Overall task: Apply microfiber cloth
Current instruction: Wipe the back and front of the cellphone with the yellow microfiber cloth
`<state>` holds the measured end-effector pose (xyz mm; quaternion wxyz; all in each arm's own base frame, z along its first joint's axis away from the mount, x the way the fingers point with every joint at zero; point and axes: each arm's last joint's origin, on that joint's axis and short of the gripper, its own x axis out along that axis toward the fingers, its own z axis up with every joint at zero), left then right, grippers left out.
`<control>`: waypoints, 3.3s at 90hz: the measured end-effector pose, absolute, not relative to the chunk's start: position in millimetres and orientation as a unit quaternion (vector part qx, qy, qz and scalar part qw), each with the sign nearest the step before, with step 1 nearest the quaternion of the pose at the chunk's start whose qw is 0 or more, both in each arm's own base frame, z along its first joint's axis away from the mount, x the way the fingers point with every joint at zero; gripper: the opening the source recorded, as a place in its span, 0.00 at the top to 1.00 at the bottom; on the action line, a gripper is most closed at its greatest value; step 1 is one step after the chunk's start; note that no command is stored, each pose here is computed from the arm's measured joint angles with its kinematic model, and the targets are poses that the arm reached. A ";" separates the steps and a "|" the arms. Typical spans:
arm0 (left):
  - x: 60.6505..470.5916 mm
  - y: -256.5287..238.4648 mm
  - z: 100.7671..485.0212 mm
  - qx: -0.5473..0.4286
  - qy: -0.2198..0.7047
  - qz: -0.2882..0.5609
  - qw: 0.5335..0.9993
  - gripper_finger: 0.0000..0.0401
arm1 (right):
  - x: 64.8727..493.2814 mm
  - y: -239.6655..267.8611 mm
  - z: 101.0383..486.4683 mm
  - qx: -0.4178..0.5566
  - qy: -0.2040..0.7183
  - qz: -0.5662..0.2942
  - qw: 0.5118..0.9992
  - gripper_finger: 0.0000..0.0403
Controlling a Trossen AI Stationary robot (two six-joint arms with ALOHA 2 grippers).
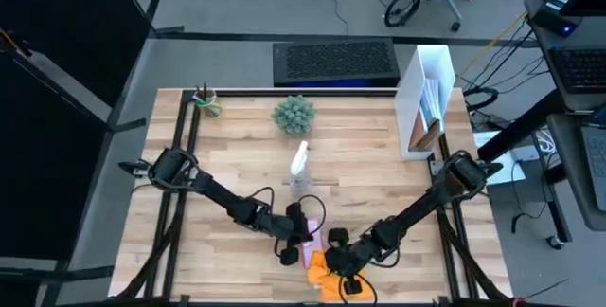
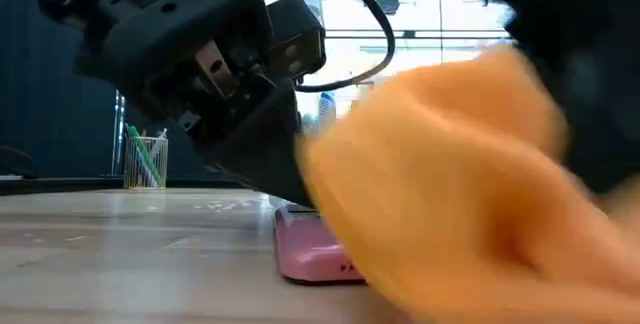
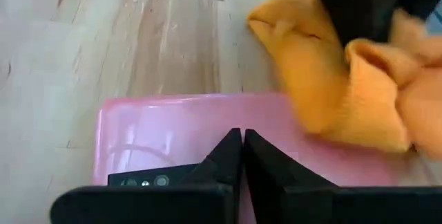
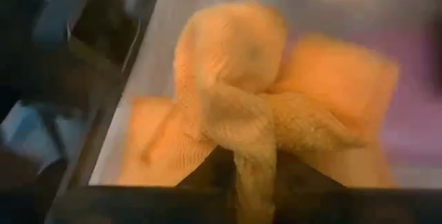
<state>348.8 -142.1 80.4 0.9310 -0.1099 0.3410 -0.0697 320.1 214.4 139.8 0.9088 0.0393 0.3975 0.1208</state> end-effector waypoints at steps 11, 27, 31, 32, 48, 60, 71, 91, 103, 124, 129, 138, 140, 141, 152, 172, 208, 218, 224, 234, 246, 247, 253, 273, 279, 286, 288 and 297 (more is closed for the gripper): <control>349.6 -142.0 80.9 -0.115 0.336 -0.076 0.932 0.99 | 324.6 203.0 155.6 0.001 0.343 0.035 0.939 0.97; 349.9 -141.5 81.0 -0.116 0.337 -0.077 0.931 0.99 | 337.2 190.7 140.8 -0.004 0.336 -0.015 0.942 0.97; 349.9 -141.5 81.0 -0.116 0.336 -0.077 0.931 0.99 | 341.0 191.0 132.0 0.005 0.334 -0.017 0.943 0.97; 349.9 -141.5 81.0 -0.115 0.336 -0.077 0.931 0.99 | 341.8 191.3 130.0 0.007 0.333 -0.018 0.943 0.97; 350.3 -140.8 81.0 -0.121 0.339 -0.080 0.930 0.99 | 342.3 207.8 103.2 0.049 0.354 0.040 0.933 0.97; 350.6 -140.7 81.3 -0.120 0.337 -0.079 0.930 0.98 | 334.5 217.1 102.0 0.088 0.402 0.109 0.905 0.97; 350.7 -140.4 81.3 -0.119 0.337 -0.079 0.930 0.98 | 318.0 223.1 107.1 0.114 0.475 0.158 0.858 0.97; 351.2 -140.5 84.7 -0.121 0.333 -0.083 0.931 0.98 | 275.6 204.6 147.9 0.046 0.556 0.047 0.828 0.97; 351.4 -140.7 99.2 -0.119 0.325 -0.088 0.934 0.98 | 249.5 192.1 183.5 0.060 0.569 -0.026 0.819 0.97; 342.9 -155.3 145.4 -0.095 0.302 -0.112 0.942 0.98 | 213.0 180.4 211.3 0.162 0.595 -0.151 0.772 0.93; 337.9 -157.7 145.8 -0.083 0.319 -0.107 0.938 0.98 | 208.2 176.1 214.2 0.180 0.599 -0.182 0.758 0.89; 325.8 -160.1 143.6 -0.055 0.364 -0.084 0.926 0.98 | 196.7 169.4 219.7 0.188 0.609 -0.229 0.736 0.77; 325.1 -160.2 143.8 -0.054 0.366 -0.081 0.926 0.98 | 194.6 168.3 220.1 0.186 0.611 -0.238 0.731 0.74; 324.8 -160.6 143.8 -0.053 0.368 -0.080 0.925 0.98 | 193.6 167.8 220.2 0.185 0.613 -0.242 0.729 0.72; 317.8 -162.4 137.7 -0.047 0.402 -0.070 0.912 0.98 | 189.1 163.1 224.0 0.191 0.604 -0.273 0.724 0.55; 319.1 -161.8 133.4 -0.046 0.405 -0.068 0.911 0.99 | 226.7 169.4 217.4 0.287 0.448 -0.237 0.813 0.36; 320.6 -160.8 115.7 -0.039 0.429 -0.063 0.900 0.99 | 286.2 168.6 130.9 0.445 0.332 -0.134 0.821 0.35; 322.9 -159.7 110.4 -0.039 0.431 -0.060 0.900 0.99 | 296.2 171.1 110.4 0.463 0.341 -0.114 0.810 0.36; 325.6 -157.7 107.2 -0.042 0.429 -0.057 0.901 0.99 | 300.0 171.5 103.5 0.478 0.334 -0.116 0.804 0.36; 331.3 -155.4 104.4 -0.052 0.414 -0.058 0.907 0.99 | 302.7 170.9 95.7 0.483 0.334 -0.120 0.800 0.36; 336.3 -154.0 97.0 -0.050 0.404 -0.062 0.911 0.99 | 305.4 167.4 93.4 0.489 0.334 -0.121 0.796 0.36; 336.6 -154.0 96.2 -0.049 0.404 -0.064 0.911 0.99 | 305.6 167.0 93.4 0.490 0.334 -0.121 0.796 0.36; 338.0 -153.5 92.5 -0.051 0.403 -0.067 0.911 0.98 | 307.1 165.0 93.6 0.493 0.333 -0.121 0.795 0.36; 343.9 -154.4 92.6 -0.062 0.376 -0.073 0.922 0.98 | 315.0 163.9 99.2 0.473 0.291 -0.086 0.827 0.36; 344.1 -154.5 92.6 -0.062 0.375 -0.074 0.922 0.98 | 314.4 165.6 100.3 0.457 0.292 -0.075 0.837 0.40; 344.1 -154.3 92.5 -0.062 0.375 -0.073 0.922 0.98 | 312.5 169.0 100.0 0.445 0.301 -0.063 0.841 0.49; 344.1 -154.3 92.5 -0.062 0.376 -0.073 0.922 0.98 | 311.7 169.9 99.7 0.441 0.304 -0.062 0.842 0.53; 344.0 -154.3 92.6 -0.062 0.376 -0.073 0.922 0.98 | 308.5 173.6 98.0 0.415 0.318 -0.053 0.851 0.74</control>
